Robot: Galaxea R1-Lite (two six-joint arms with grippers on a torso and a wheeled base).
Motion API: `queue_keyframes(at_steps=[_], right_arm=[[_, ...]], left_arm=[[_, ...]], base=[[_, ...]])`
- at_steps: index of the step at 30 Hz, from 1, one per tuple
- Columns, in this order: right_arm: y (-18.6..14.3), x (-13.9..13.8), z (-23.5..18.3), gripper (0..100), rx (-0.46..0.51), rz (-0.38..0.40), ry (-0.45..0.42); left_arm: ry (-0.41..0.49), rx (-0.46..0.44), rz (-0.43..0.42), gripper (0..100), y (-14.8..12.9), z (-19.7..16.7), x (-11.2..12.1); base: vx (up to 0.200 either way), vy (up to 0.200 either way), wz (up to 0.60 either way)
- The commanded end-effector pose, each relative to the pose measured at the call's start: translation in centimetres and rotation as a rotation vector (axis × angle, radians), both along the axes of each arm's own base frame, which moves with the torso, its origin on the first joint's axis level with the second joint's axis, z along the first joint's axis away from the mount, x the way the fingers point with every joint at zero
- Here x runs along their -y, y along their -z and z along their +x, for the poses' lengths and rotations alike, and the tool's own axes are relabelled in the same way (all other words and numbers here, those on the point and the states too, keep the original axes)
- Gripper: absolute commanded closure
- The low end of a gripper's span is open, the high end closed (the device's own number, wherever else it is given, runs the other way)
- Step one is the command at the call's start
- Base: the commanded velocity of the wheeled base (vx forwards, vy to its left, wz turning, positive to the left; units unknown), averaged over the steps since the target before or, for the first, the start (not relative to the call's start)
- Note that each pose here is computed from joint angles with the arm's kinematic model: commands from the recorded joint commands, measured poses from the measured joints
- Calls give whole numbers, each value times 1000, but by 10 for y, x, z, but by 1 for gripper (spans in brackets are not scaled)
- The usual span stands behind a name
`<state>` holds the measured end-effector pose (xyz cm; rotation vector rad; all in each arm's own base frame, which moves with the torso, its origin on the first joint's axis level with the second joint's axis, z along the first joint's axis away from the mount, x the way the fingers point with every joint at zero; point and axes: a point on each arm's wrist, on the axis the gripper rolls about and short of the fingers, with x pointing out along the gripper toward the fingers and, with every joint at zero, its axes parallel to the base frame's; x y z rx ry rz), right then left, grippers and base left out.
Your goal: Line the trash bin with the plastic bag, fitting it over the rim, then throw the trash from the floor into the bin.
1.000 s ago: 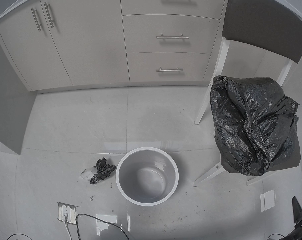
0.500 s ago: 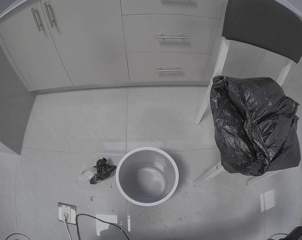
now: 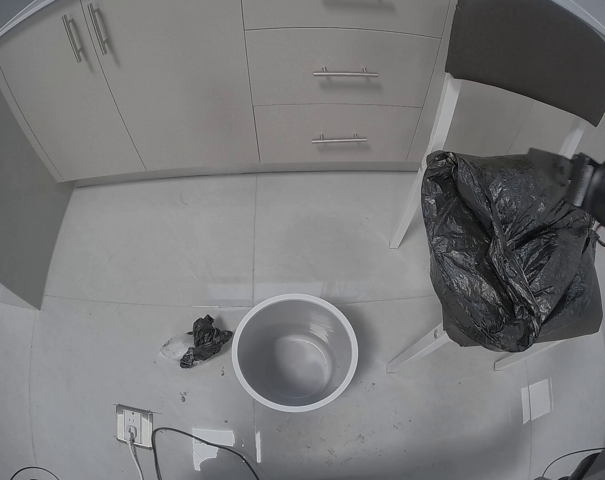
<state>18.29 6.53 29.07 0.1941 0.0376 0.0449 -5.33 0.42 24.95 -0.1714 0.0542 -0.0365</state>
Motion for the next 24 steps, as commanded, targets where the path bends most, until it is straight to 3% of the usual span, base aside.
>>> queue_keyframes(at_steps=[1, 7, 14, 17, 24], right_arm=[[79, -59, 79, 0, -231, -87, 34], [101, -48, 61, 0, -302, -123, 49], [83, -21, 49, 0, -217, -86, 111], [77, -13, 40, 0, -197, -117, 122], [104, 0, 7, 0, -269, -169, 98]], left_arm=[[20, -149, 33, 100, 13, 35, 2], [31, -165, 35, 100, 17, 57, 4], [32, -158, 32, 100, 20, 66, 5], [40, -149, 31, 100, 19, 65, 5], [53, -152, 28, 100, 19, 66, 5]], base=[[0, 0, 0], [0, 0, 0], [0, 0, 0], [0, 0, 0], [0, 0, 0]])
